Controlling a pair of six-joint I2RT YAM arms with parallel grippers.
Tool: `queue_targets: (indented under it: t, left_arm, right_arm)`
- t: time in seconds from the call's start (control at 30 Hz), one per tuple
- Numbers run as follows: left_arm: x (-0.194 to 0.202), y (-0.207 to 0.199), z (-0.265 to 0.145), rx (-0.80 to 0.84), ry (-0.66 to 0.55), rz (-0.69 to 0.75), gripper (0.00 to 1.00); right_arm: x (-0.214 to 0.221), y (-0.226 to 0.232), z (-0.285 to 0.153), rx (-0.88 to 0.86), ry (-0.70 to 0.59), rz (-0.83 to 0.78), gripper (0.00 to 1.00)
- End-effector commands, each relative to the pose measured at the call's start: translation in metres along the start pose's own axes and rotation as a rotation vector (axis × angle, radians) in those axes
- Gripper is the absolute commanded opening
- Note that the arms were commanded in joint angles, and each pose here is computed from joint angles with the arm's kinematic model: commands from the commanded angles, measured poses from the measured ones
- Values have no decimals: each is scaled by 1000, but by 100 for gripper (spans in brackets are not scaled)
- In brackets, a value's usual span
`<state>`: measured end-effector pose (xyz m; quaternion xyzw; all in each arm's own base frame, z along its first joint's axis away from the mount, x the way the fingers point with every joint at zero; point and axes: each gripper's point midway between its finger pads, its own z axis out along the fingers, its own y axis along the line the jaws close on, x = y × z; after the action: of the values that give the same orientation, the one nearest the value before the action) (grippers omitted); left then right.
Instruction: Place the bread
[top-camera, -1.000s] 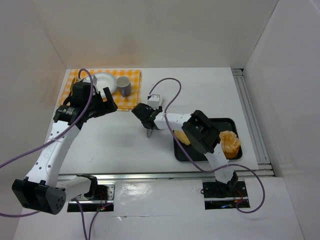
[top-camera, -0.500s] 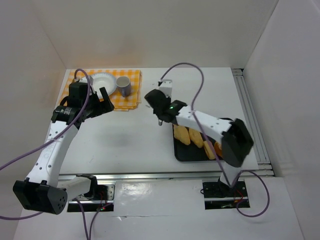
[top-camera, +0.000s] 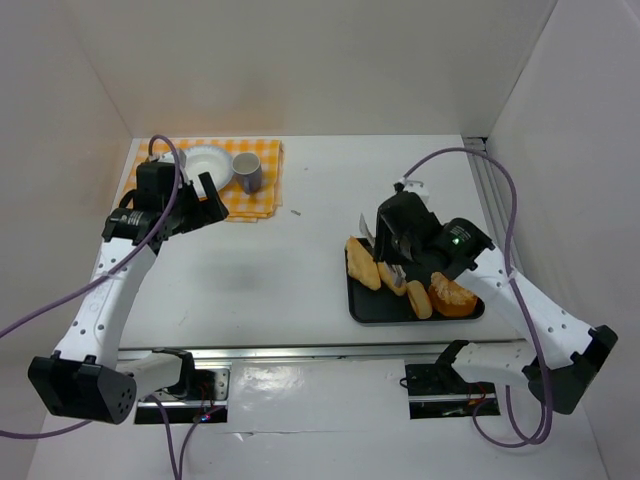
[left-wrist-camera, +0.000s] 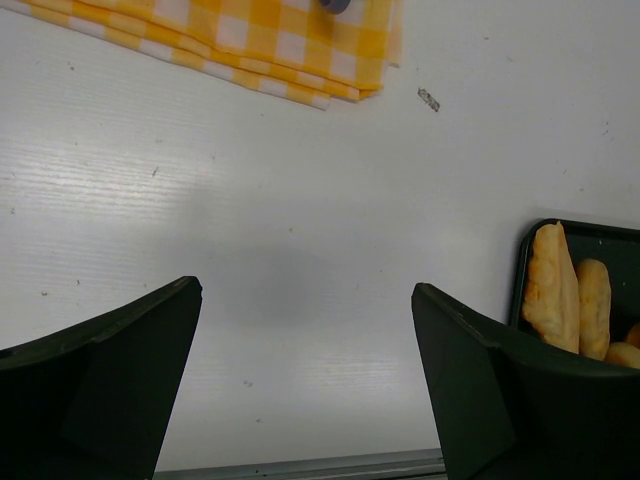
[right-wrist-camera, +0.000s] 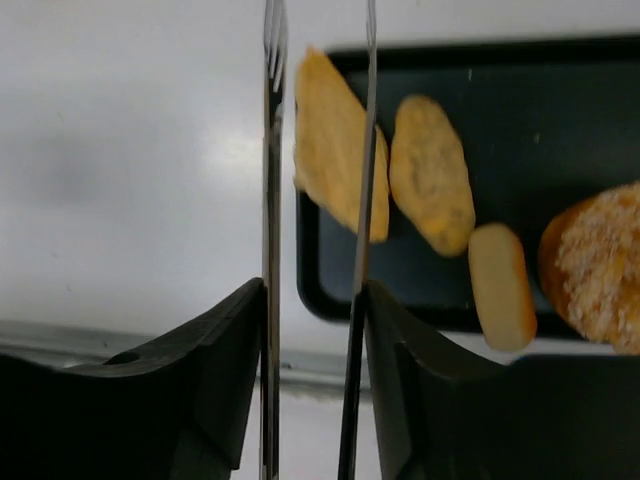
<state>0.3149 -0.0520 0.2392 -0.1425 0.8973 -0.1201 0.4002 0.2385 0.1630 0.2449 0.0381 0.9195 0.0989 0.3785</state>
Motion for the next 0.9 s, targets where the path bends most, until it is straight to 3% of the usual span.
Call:
queue_targets:
  t: [0.0,0.4,0.6,0.87]
  left_arm:
    - [-16,-7,-3,31,-42,19,100]
    - [-14,-11,-3,52,-32,20,100]
    - [-10,-9,1,45,-15,19,100]
    - [-17,-12,0,50,-28,20,100]
  right_arm:
    - [56,-10,-5,-16,214,-30,53]
    - [69,13,2,-92,274,-131,60]
    - [83,11,20,-37,291,-167,60]
    - [86,6,25,15,310,-206,49]
